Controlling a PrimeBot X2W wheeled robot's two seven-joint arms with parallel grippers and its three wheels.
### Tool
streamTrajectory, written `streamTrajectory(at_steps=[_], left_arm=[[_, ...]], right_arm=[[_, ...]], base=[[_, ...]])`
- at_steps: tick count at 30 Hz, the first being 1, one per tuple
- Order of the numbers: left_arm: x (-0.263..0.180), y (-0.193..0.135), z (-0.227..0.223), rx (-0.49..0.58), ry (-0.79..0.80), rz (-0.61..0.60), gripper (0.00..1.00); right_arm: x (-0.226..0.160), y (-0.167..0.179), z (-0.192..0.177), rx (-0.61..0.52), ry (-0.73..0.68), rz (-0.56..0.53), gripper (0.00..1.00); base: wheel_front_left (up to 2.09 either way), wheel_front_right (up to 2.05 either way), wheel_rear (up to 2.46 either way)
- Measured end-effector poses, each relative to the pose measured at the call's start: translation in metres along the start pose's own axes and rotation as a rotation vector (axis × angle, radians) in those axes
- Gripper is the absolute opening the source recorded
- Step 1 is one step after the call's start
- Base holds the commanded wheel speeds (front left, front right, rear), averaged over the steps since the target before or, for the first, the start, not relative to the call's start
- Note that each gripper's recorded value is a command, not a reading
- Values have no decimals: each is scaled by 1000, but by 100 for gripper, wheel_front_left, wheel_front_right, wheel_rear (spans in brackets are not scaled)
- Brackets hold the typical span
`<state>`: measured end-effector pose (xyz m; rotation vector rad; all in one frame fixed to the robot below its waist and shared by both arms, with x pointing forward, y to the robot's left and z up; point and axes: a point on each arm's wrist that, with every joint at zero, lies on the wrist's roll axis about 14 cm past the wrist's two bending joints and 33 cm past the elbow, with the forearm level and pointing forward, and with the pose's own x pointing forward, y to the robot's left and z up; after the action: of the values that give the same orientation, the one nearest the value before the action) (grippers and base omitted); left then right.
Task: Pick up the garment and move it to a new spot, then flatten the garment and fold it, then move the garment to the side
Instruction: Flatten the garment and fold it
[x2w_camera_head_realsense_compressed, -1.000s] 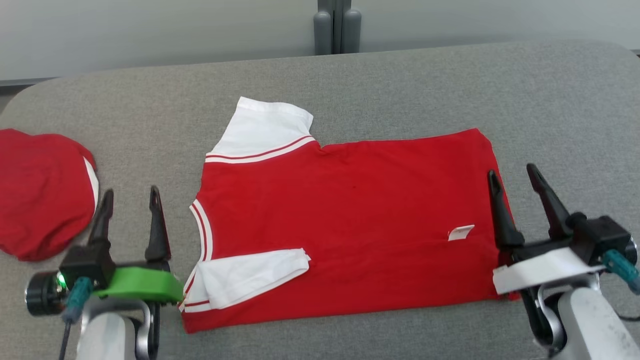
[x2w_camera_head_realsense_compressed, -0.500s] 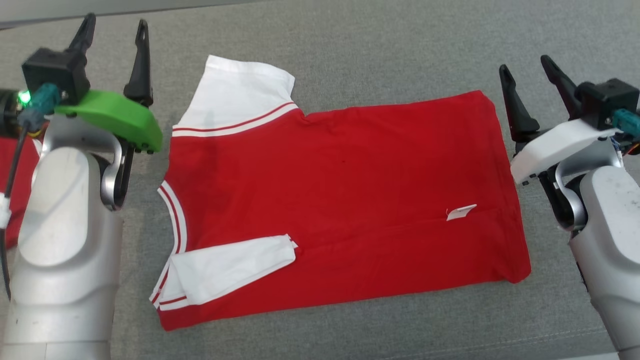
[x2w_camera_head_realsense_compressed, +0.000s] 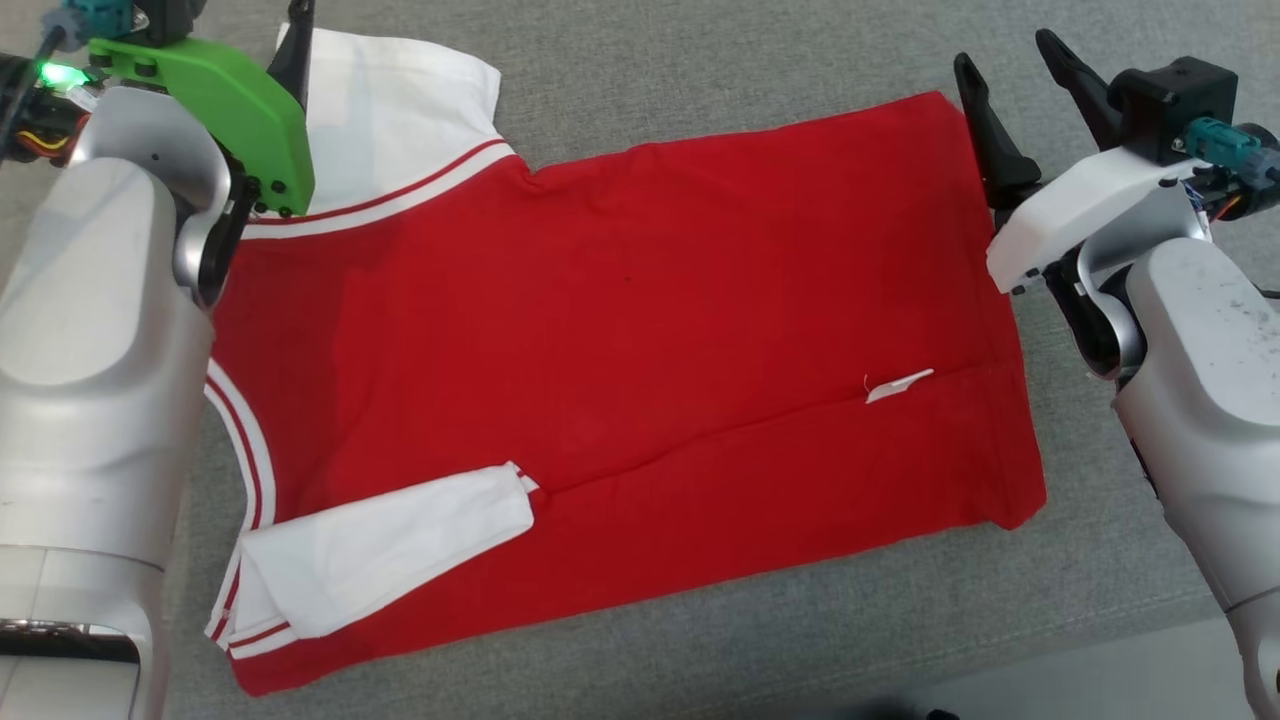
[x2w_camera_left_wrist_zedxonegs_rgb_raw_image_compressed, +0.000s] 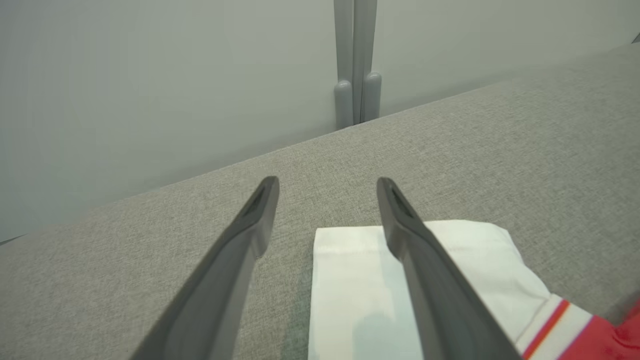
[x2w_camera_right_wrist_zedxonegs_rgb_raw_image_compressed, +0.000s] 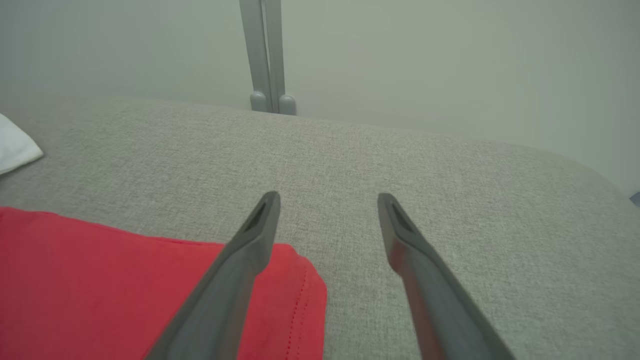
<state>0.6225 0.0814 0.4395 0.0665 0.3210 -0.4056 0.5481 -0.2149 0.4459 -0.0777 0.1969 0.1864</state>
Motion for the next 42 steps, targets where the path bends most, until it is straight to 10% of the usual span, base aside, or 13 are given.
streamTrajectory(at_steps=[18,19,21,34,35,36,42], left_arm=[[24,-9,-81,-200,287,-25,100],[24,-12,-81,-221,288,-29,88],[24,-14,-79,-256,286,-34,0],[17,-17,-53,-187,176,-54,0],[17,-17,-51,-187,166,-53,0],[16,-15,-48,-189,153,-51,0],[13,-4,-23,-189,47,-26,0]], right_arm=[[0,5,-44,26,117,41,100],[0,9,-44,40,119,49,100],[-1,13,-47,58,142,62,100],[13,24,-65,26,304,127,100],[14,27,-66,29,311,135,74],[16,30,-64,36,309,142,0],[24,23,-50,31,266,126,0]], base=[[0,0,0],[0,0,0],[0,0,0],[0,0,0],[0,0,0],[0,0,0],[0,0,0]])
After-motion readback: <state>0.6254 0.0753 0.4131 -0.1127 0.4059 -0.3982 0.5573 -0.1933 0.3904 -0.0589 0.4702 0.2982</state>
